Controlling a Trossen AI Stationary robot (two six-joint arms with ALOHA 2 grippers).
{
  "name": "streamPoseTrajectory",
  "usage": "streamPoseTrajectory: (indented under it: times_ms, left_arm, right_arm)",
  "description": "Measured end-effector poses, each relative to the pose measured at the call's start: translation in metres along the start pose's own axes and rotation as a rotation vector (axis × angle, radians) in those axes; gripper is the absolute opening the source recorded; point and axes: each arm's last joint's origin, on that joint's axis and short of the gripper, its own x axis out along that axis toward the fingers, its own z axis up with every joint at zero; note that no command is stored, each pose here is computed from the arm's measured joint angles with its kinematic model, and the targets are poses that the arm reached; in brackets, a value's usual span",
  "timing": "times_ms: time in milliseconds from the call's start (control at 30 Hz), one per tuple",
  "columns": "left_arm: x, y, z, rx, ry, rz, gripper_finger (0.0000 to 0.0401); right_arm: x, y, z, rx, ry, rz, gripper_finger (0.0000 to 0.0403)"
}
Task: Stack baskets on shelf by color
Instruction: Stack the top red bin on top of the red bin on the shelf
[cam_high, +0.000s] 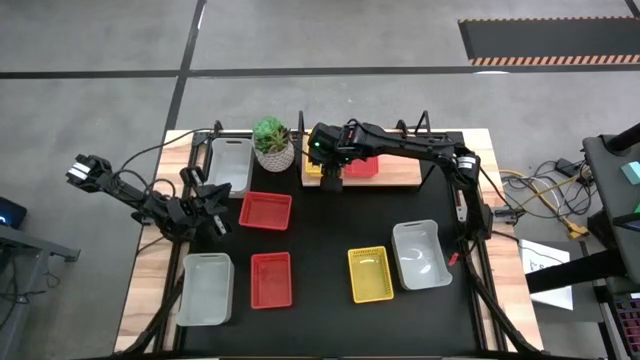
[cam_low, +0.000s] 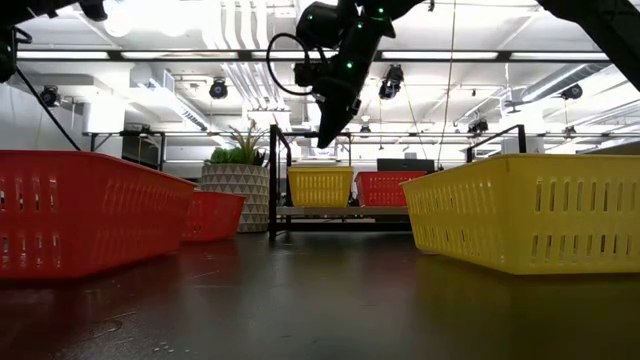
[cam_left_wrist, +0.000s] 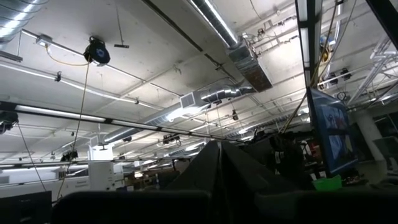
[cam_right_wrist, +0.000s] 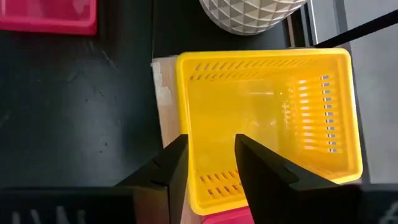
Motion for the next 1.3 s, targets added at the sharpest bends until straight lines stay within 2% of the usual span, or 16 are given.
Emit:
streamPoseTrajectory:
  times_ms: [200, 433, 700, 1000, 1300]
  left_arm:
    - [-0.009, 0.006, -0.003, -0.007, -0.006, 0.009, 0.0002]
    - [-0.013, 0.011, -0.003, -0.029, -0.021, 0.026, 0.0002]
    - [-0.015, 0.010, -0.006, -0.048, -0.011, 0.014, 0.0002]
    - [-0.015, 0.007, -0.007, -0.089, -0.010, -0.006, 0.0002]
    - [-0.015, 0.005, -0.008, -0.109, -0.022, -0.031, 0.0002]
  right_arm:
    - [-0.007, 0.025, 0.003, 0.004, -0.010, 0.074, 0.0090]
    - [-0.023, 0.074, 0.009, -0.054, -0.041, 0.119, 0.0046]
    - [-0.043, 0.130, 0.011, -0.155, -0.079, 0.149, 0.0014]
    - [-0.055, 0.176, 0.006, -0.231, -0.099, 0.082, 0.0009]
    - [-0.059, 0.202, 0.001, -0.268, -0.117, 0.102, 0.0009]
